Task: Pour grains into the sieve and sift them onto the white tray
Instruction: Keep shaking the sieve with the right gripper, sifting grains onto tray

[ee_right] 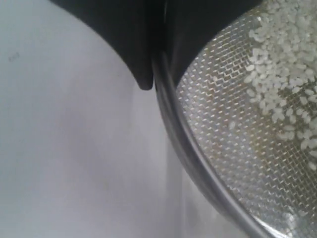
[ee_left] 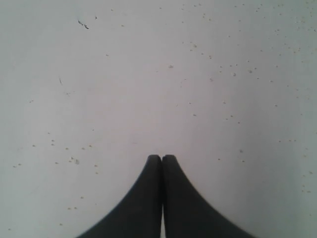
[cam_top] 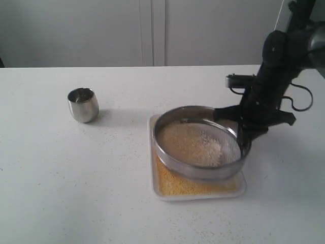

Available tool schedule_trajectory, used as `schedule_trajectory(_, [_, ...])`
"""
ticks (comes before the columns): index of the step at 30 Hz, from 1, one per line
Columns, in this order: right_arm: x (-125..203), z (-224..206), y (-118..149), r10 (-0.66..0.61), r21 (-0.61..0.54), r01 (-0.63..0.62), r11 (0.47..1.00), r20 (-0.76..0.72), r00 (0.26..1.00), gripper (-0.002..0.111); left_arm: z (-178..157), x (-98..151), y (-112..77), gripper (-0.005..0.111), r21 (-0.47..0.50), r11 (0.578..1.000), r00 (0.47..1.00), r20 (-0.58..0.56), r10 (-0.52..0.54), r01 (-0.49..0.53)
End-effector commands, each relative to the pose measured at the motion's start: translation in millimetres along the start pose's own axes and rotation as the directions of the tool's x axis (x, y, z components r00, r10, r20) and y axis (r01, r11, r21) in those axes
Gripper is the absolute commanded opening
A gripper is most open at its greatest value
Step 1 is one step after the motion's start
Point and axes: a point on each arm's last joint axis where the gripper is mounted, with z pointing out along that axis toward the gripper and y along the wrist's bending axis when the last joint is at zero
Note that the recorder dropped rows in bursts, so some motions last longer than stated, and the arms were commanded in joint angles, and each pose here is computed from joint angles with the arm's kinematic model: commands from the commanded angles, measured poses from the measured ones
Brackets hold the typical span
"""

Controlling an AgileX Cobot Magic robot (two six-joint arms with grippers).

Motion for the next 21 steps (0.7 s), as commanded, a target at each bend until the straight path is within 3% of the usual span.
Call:
schedule_trajectory(1, [55.7,-28.6,8.0,-0.032,-0.023,0.039,0.999,0.255,0.967,0.000,-0.1,2.3,-0.1,0.000,0.006,1.000,1.000,-0.004,-0.009,0.009])
schedule_trajectory(3, [49.6,-31.9,10.1,-0.014,-0.039,0.031,0.999,0.362,0.932,0.000,-0.1,2.3,-0.1,0.000,0.006,1.000,1.000,-0.004,-0.009,0.009])
schedule_trajectory(5, [16.9,-29.5,16.5,-0.021,-0.046,0.039,0.998,0.332,0.943,0.000,-0.1,2.3,-0.1,0.000,0.006,1.000,1.000,-0.004,-0.009,0.009])
schedule_trajectory(7, [-12.6,-19.0,16.7,0.016,-0.059,-0.007,0.998,0.147,0.989,0.000,-0.1,2.3,-0.1,0.000,0.006,1.000,1.000,-0.004,-0.009,0.009])
schedule_trajectory(10, [-4.3,-10.2,12.3,-0.012,-0.010,0.011,1.000,-0.067,0.998,0.000,-0.1,2.3,-0.1,0.000,0.006,1.000,1.000,-0.004,-0.009,0.009])
schedule_trajectory(11, [5.8,-13.0,13.7,-0.020,-0.002,0.020,1.000,-0.050,0.999,0.000,-0.1,2.3,-0.1,0.000,0.006,1.000,1.000,-0.004,-0.009,0.009])
schedule_trajectory(14, [36.5,-31.6,21.0,-0.062,-0.015,0.066,0.998,0.205,0.977,0.000,-0.1,2.3,-0.1,0.000,0.006,1.000,1.000,-0.004,-0.009,0.009])
schedule_trajectory(15, [35.1,-30.5,21.2,-0.069,-0.016,0.077,0.997,0.286,0.956,0.000,-0.1,2.3,-0.1,0.000,0.006,1.000,1.000,-0.004,-0.009,0.009])
schedule_trajectory(17, [13.2,-28.3,20.8,-0.027,-0.034,0.040,0.999,0.303,0.953,0.000,-0.1,2.3,-0.1,0.000,0.006,1.000,1.000,-0.004,-0.009,0.009])
schedule_trajectory(19, [-19.8,-23.1,10.6,0.038,-0.036,-0.032,0.999,0.183,0.982,0.000,-0.1,2.3,-0.1,0.000,0.006,1.000,1.000,-0.004,-0.009,0.009])
schedule_trajectory(20, [-25.4,-24.3,4.1,0.103,-0.032,-0.100,0.994,0.093,0.990,0.000,-0.1,2.3,-0.1,0.000,0.006,1.000,1.000,-0.004,-0.009,0.009])
schedule_trajectory(21, [-23.0,-26.9,-0.2,0.078,-0.018,-0.078,0.997,-0.011,0.997,0.000,-0.1,2.3,-0.1,0.000,0.006,1.000,1.000,-0.004,-0.009,0.009])
